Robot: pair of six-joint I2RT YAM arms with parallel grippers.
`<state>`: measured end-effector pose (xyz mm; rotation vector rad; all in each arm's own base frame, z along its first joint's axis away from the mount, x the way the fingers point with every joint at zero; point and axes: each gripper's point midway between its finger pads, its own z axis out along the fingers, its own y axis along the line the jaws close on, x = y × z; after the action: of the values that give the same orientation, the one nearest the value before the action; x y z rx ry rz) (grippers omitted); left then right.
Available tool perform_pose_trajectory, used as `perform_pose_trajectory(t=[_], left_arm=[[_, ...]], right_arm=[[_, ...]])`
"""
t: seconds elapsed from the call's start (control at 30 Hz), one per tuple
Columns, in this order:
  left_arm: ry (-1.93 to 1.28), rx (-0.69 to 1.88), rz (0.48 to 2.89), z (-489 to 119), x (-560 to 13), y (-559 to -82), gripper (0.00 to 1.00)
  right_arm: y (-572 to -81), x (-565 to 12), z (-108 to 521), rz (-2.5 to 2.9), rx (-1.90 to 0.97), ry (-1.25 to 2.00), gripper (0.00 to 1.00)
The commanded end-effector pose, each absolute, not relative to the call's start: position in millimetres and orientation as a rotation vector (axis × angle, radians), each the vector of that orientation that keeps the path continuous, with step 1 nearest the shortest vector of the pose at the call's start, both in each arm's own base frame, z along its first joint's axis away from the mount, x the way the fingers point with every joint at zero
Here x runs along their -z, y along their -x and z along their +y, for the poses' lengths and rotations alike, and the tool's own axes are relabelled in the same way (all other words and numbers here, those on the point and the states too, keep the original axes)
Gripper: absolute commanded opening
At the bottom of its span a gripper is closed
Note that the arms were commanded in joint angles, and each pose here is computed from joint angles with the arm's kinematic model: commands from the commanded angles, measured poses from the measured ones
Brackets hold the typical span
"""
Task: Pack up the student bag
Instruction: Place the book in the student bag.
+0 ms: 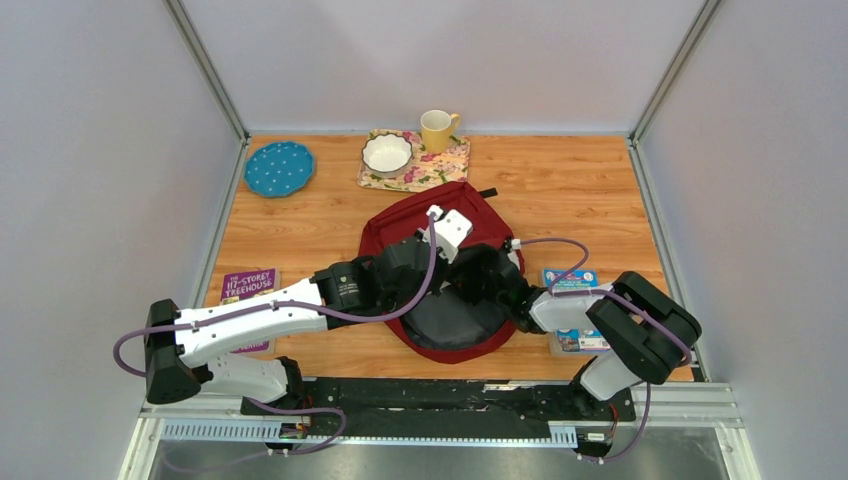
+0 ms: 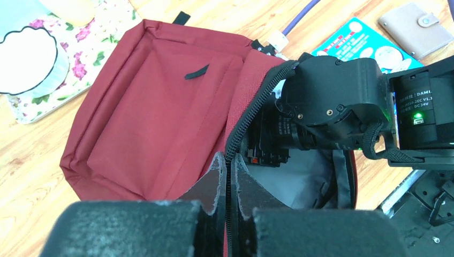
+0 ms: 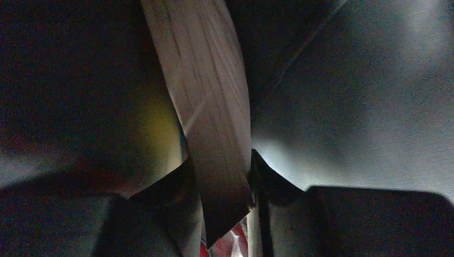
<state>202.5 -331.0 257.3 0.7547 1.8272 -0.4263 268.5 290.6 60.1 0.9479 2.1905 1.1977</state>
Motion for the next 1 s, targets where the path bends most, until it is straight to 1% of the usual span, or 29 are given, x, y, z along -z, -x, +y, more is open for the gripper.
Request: perform_pose_trajectory(t=[0.0,0.07,0.1,0.13,0.17,0.2,0.23,0.37,0.5,0.57,0.7,0.73,0.8,0.83,0.87,0.9,0.93,0.97], left_arm=[[-0.662,0.485,1.794,-324.8,-278.2,-205.8,0.0],[-0.653,0.489,1.802,-323.0,-273.8,-206.4,0.0],[-0.655,0.492,1.804,-323.2,-272.6,-206.3,0.0],[-0.655,0.496,1.807,-323.5,-271.8,-206.1,0.0],[-0.659,0.497,1.809,-323.9,-270.5,-205.7,0.0],[-0.656,0.497,1.81,-323.7,-270.5,-206.2,0.0],[-0.657,0.496,1.811,-323.8,-269.9,-206.6,0.0],[-0.658,0.497,1.818,-325.6,-267.6,-208.0,0.0],[-0.663,0.492,1.83,-327.6,-264.1,-208.8,0.0],[-0.657,0.494,1.832,-327.4,-264.1,-209.1,0.0],[-0.647,0.491,1.837,-327.1,-263.6,-210.1,0.0],[-0.639,0.489,1.843,-326.0,-262.3,-210.1,0.0],[-0.627,0.486,1.849,-323.4,-261.2,-210.4,0.0],[-0.622,0.488,1.857,-322.5,-257.8,-209.6,0.0],[-0.618,0.488,1.861,-320.9,-256.7,-209.4,0.02],[-0.615,0.485,1.871,-319.6,-254.2,-209.2,0.11],[-0.615,0.48,1.893,-317.5,-249.7,-207.4,0.44],[-0.606,0.478,1.904,-315.0,-248.7,-206.7,0.55]], right_arm=[[-268.1,-52.6,284.1,2.261,-1.104,-0.913,0.34],[-256.4,-44.0,278.0,2.311,-1.088,-0.894,0.43],[-254.1,-43.6,277.1,2.317,-1.086,-0.883,0.46],[-247.8,-37.3,272.8,2.356,-1.045,-0.881,0.56],[-244.9,-36.0,269.4,2.382,-1.01,-0.874,0.6],[-247.5,-40.8,271.5,2.404,-0.98,-0.838,0.61],[-239.0,-30.8,263.6,2.471,-0.894,-0.827,0.64],[-226.6,-38.1,261.8,2.525,-0.893,-0.73,0.66],[-222.7,-56.5,240.5,2.471,-0.83,-0.698,0.69],[-213.9,-56.1,229.5,2.483,-0.786,-0.671,0.7],[-196.9,-74.7,222.3,2.449,-0.851,-0.567,0.7],[-192.4,-93.5,224.5,2.396,-0.93,-0.519,0.69],[-173.2,-96.7,220.9,2.413,-0.974,-0.443,0.69],[-167.7,-113.3,217.8,2.362,-1.029,-0.423,0.68],[-162.9,-119.8,213.5,2.336,-1.045,-0.397,0.68],[-155.0,-119.8,205.3,2.348,-1.028,-0.395,0.68],[-151.8,-126.7,200.0,2.325,-1.032,-0.388,0.68],[-152.2,-147.7,189.7,2.22,-1.061,-0.389,0.68]])
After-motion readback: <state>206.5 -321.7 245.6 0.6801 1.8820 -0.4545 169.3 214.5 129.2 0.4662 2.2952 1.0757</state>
